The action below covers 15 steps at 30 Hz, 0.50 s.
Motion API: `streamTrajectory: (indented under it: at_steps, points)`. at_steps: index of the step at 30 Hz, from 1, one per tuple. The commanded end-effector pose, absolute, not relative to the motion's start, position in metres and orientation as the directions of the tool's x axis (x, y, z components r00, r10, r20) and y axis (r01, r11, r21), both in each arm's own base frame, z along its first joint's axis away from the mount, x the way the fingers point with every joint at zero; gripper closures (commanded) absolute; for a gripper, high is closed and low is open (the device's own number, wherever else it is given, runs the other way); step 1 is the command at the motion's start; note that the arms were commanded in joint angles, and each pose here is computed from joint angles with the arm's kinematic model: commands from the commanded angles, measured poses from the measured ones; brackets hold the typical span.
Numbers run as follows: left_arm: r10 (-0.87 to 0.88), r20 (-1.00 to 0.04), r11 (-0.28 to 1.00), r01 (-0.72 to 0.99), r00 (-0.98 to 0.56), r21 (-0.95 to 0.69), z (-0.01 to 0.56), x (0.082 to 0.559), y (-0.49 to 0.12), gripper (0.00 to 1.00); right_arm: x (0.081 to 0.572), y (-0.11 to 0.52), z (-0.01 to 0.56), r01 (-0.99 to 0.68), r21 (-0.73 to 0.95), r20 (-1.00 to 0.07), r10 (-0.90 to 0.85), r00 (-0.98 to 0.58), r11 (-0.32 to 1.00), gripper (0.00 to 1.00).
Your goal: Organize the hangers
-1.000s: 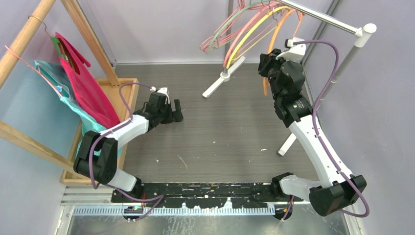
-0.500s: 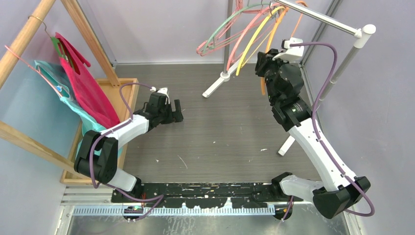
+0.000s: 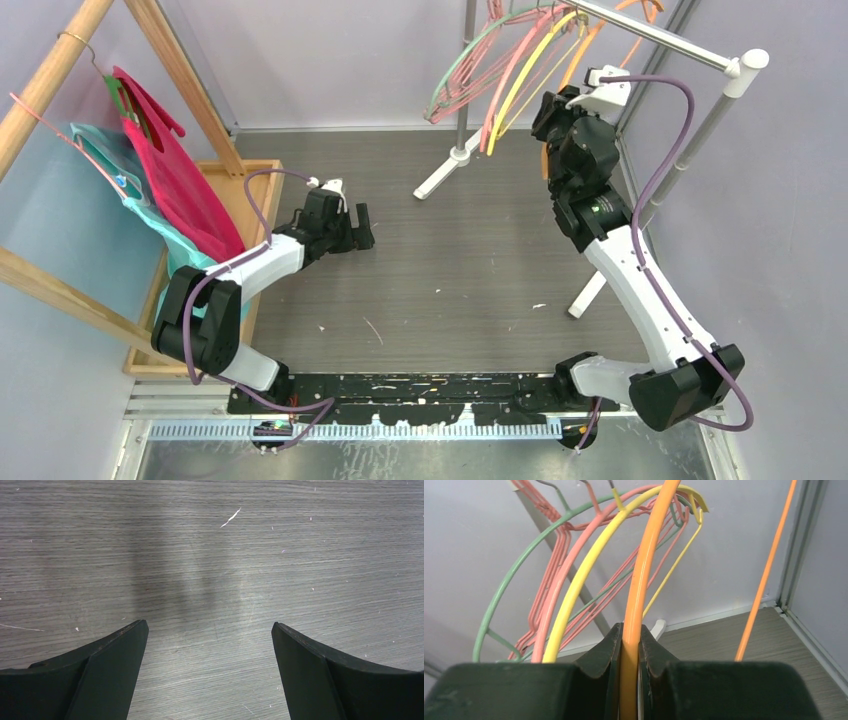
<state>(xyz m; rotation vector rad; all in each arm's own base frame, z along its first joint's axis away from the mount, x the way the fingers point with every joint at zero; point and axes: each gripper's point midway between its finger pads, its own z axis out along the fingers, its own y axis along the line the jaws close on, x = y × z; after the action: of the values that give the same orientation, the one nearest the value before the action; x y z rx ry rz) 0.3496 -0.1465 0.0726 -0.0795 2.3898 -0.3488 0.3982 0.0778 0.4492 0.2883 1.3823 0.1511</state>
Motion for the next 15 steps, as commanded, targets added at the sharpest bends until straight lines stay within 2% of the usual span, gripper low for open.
streamTrajectory:
  at_steps: [1,11,13,15]
  points:
    - [-0.156,-0.703,0.959,0.065,-0.693,-0.277,0.095,0.364,-0.149,0.02,0.4,0.056,0.484,0.087,0.349,-0.901,0.309,0.304,0.933,0.99]
    - [-0.154,-0.7,0.96,0.062,-0.698,-0.273,0.092,0.364,-0.148,0.02,0.417,0.06,0.449,0.082,0.335,-0.925,0.311,0.22,0.939,0.96]
    - [-0.156,-0.7,0.959,0.062,-0.697,-0.275,0.092,0.364,-0.149,0.02,0.417,0.063,0.444,0.073,0.336,-0.926,0.315,0.208,0.939,0.88]
    - [-0.157,-0.699,0.959,0.061,-0.697,-0.276,0.092,0.364,-0.149,0.02,0.415,0.062,0.439,0.075,0.345,-0.924,0.324,0.202,0.936,0.69]
